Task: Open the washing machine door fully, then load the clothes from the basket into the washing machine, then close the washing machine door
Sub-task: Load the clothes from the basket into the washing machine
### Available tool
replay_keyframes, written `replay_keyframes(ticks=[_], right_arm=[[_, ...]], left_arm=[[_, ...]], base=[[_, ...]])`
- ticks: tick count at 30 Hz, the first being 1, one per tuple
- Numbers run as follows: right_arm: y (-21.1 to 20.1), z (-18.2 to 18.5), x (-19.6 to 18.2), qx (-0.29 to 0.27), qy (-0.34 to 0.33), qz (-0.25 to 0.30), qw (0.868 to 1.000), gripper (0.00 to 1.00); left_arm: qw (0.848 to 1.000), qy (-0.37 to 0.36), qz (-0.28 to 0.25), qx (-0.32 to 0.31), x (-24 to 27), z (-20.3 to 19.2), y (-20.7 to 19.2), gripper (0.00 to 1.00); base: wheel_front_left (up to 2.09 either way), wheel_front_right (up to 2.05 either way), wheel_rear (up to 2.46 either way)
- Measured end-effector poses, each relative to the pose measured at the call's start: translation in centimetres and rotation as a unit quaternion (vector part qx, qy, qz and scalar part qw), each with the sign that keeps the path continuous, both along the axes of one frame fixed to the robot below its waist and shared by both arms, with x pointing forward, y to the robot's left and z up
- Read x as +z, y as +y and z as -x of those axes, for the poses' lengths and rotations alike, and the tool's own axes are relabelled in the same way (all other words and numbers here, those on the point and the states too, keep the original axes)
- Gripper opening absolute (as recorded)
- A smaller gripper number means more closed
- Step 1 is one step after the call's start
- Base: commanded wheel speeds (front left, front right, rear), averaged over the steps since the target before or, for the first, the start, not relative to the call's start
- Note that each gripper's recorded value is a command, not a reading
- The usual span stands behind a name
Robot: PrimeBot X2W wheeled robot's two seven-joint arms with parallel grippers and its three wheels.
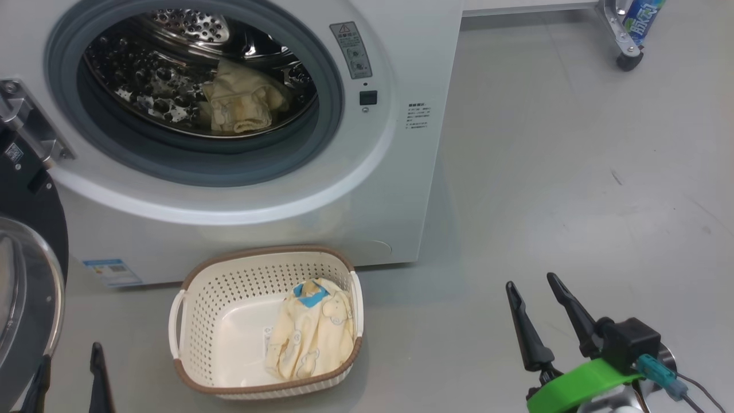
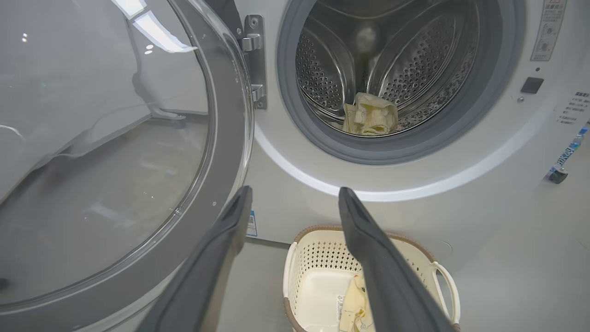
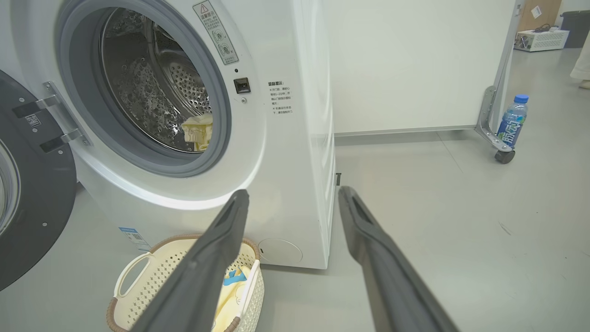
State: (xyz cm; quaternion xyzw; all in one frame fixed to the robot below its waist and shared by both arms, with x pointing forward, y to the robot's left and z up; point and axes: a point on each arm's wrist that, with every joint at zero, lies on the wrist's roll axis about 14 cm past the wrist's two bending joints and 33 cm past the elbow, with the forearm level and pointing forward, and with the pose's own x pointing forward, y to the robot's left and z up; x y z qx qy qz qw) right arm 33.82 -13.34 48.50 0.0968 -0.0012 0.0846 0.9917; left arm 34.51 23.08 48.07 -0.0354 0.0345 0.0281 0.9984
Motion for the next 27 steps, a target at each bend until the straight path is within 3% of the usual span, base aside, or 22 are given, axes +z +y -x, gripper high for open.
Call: replay_keyframes(ticks=[16,27], right_arm=[[-0.1,-0.7,-0.8,-0.001,0.013,-0.001,1.000,1.00],[-0.3,-2.2,-1.4,-0.005,0.022,-0.003,1.000,1.00]], left_arm=[[1.000,-0.014,0.003,-0.021,0.4,-2.5,-0.8,1.00],[0.996,-0.018,0.020,-0.083,0.0,-6.4,-4.3,1.00]], base=[[0.00,0.00,0.00],[0.00,0.00,0.00]])
